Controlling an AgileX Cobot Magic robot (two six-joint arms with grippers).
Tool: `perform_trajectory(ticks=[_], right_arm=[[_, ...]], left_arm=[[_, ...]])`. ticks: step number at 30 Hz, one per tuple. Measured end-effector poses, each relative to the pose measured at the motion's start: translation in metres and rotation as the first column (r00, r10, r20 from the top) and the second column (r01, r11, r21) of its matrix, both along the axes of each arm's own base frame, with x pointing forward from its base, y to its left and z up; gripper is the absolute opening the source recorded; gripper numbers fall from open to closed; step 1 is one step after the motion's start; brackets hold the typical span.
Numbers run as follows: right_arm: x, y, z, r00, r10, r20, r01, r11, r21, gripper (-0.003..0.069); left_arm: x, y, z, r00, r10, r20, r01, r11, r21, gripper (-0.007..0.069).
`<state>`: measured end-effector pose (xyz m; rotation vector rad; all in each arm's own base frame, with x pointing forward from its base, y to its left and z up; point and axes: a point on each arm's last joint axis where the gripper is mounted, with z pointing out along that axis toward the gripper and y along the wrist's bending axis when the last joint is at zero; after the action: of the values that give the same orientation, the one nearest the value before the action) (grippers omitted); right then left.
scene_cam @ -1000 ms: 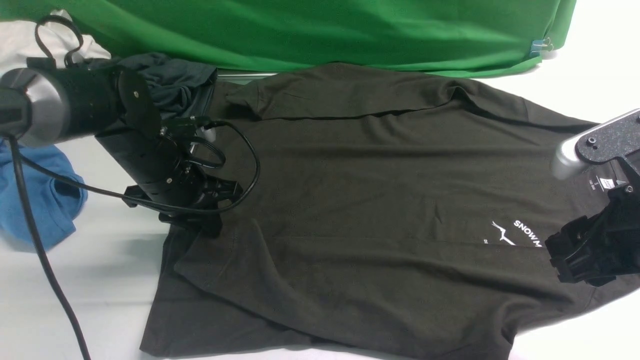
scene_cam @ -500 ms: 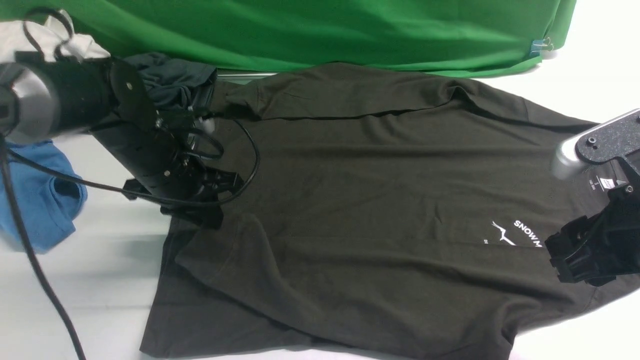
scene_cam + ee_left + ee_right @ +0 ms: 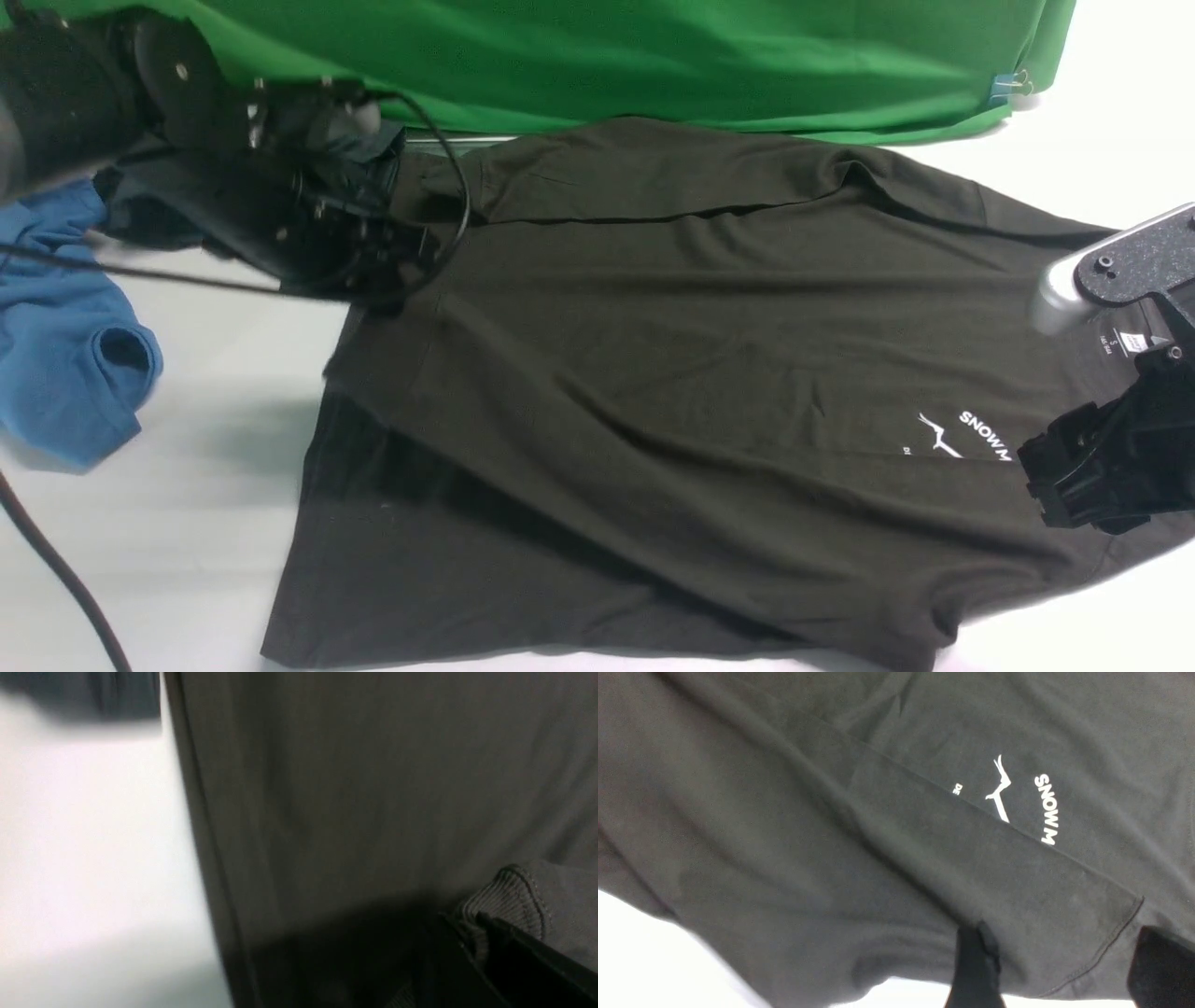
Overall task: Fold a long-sleeved shirt on a white desktop.
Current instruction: 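Fold the left side of the black T-shirt inward over its body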
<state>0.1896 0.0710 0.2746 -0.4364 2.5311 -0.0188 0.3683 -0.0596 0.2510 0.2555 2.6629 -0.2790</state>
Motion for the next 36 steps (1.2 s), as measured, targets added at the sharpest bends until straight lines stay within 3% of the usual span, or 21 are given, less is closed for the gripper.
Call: perform_trajectory(ticks=[6, 11, 16, 22, 27, 31, 36], right_arm=[[0.0, 0.0, 0.0, 1.0, -0.014, 0.004, 0.013, 1.0, 0.011, 0.0452], [0.001, 0.001, 0.001, 0.999, -0.035, 0.013, 0.034, 0.999, 0.031, 0.0508], [0.002, -0.001, 0.001, 0.999, -0.03, 0.026, 0.03, 0.999, 0.013, 0.0561], [0.004, -0.005, 0.002, 0.997, -0.06, 0.041, 0.061, 0.998, -0.013, 0.0568], [0.007, -0.015, 0.005, 0.992, -0.12, 0.038, 0.121, 0.993, -0.017, 0.0568], [0.013, -0.024, 0.016, 0.98, -0.186, 0.068, 0.186, 0.983, 0.008, 0.0568], [0.025, -0.023, 0.037, 0.971, -0.208, 0.117, 0.203, 0.978, 0.054, 0.0568]], left_arm=[[0.015, 0.0, 0.031, 0.992, -0.007, 0.128, 0.006, 1.0, 0.01, 0.0073], [0.022, 0.004, 0.046, 0.98, -0.029, 0.198, 0.014, 0.997, 0.074, 0.0073], [0.028, 0.004, 0.036, 0.981, -0.031, 0.192, 0.015, 0.996, 0.084, 0.0073], [0.039, 0.003, 0.005, 0.993, -0.032, 0.117, 0.02, 0.995, 0.096, 0.0073], [0.044, 0.004, -0.007, 0.995, 0.039, 0.087, -0.047, 0.995, 0.083, 0.01], [0.045, 0.009, -0.009, 0.991, 0.105, 0.079, -0.113, 0.988, 0.104, 0.0213], [0.044, 0.011, -0.008, 0.992, 0.109, 0.062, -0.117, 0.985, 0.127, 0.0432]])
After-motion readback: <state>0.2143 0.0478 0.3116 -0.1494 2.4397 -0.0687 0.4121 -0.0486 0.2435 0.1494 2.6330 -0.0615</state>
